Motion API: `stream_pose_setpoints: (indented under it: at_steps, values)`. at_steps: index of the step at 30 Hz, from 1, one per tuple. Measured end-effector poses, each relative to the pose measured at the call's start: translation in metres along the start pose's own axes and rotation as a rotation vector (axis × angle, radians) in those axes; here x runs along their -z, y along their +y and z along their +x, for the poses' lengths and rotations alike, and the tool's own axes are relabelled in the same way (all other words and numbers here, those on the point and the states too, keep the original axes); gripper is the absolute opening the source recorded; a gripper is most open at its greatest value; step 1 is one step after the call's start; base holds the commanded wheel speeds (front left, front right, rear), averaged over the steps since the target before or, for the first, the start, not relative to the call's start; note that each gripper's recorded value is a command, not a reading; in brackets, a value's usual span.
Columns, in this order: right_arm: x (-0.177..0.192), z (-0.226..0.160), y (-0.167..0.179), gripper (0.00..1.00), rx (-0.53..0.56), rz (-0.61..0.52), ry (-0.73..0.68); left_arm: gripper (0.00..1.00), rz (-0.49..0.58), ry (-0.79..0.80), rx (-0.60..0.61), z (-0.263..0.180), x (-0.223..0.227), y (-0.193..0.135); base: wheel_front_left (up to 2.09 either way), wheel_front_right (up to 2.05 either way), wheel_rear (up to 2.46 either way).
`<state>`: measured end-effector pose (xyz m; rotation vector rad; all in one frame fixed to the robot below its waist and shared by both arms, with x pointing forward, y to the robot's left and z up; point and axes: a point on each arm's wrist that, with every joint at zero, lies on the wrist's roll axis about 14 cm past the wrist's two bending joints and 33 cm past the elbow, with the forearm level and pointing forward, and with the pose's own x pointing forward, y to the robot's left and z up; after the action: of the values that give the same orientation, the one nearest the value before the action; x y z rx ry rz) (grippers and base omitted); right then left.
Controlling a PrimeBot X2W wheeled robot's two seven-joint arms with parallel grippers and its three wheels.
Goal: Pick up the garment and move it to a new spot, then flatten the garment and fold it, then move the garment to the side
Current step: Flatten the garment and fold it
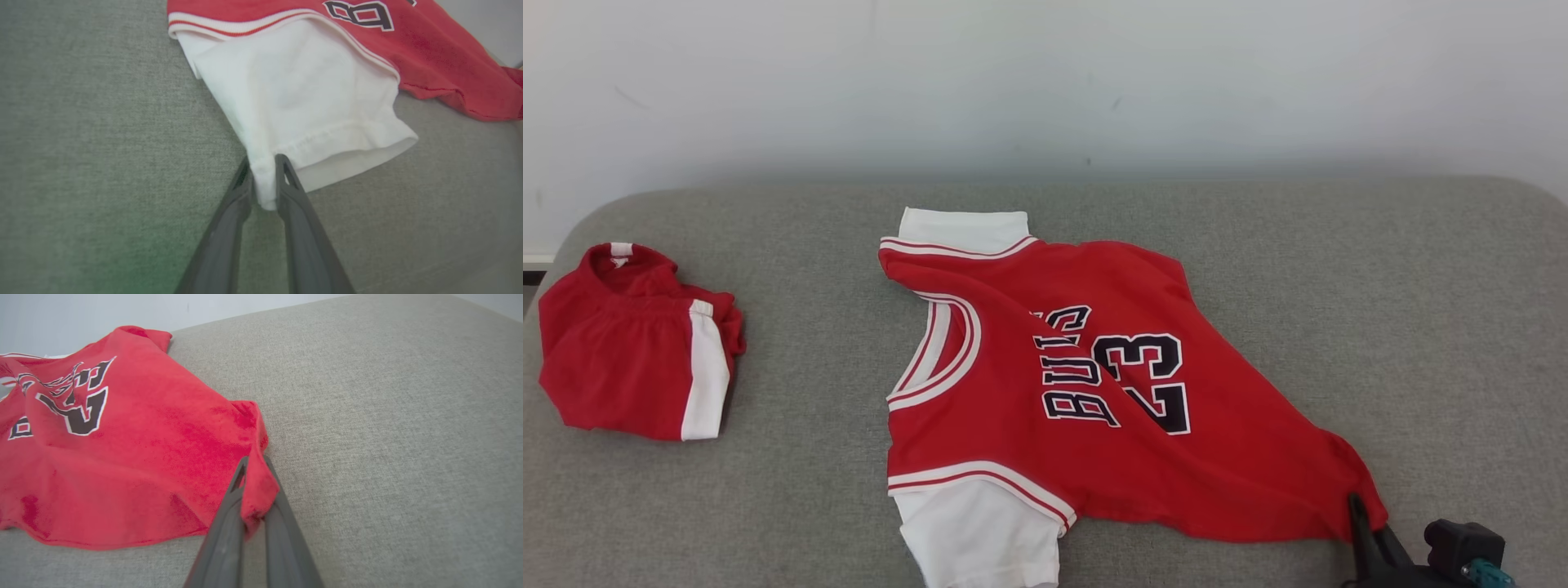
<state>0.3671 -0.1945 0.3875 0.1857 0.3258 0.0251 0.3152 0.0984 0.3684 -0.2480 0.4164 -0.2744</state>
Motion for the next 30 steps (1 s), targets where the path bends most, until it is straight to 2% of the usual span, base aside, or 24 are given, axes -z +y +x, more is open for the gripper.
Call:
stream_pose_setpoints:
  at_steps: [4, 7, 12, 19, 21, 26, 30]
  values:
    - [-0.007, -0.004, 0.014, 0.00, -0.041, 0.019, -0.036, 0.00, -0.040, -0.058, 0.016, 0.002, -0.016, -0.009, 0.00, 0.00, 0.00]
    - [-0.015, -0.007, 0.031, 0.00, -0.082, 0.057, -0.075, 0.00, -0.071, -0.155, 0.026, 0.003, -0.045, -0.013, 0.00, 0.00, 0.00]
    - [-0.061, 0.001, 0.052, 0.00, -0.158, 0.096, -0.205, 0.00, -0.032, -0.340, 0.069, 0.006, -0.111, -0.015, 0.00, 0.00, 0.00]
    - [-0.143, 0.038, 0.076, 0.00, -0.275, 0.045, -0.348, 0.00, 0.193, -0.543, 0.188, 0.032, -0.232, -0.019, 0.00, 0.00, 0.00]
    - [-0.173, 0.052, 0.083, 0.00, -0.301, 0.041, -0.396, 0.00, 0.206, -0.598, 0.210, 0.041, -0.276, -0.021, 0.00, 0.00, 0.00]
    - [-0.260, 0.091, 0.092, 0.00, -0.328, 0.050, -0.508, 0.00, 0.321, -0.680, 0.246, 0.068, -0.376, -0.033, 0.00, 0.00, 0.00]
    - [-0.330, 0.122, 0.096, 0.00, -0.338, 0.067, -0.596, 0.00, 0.332, -0.781, 0.237, 0.086, -0.457, -0.036, 0.00, 0.00, 0.00]
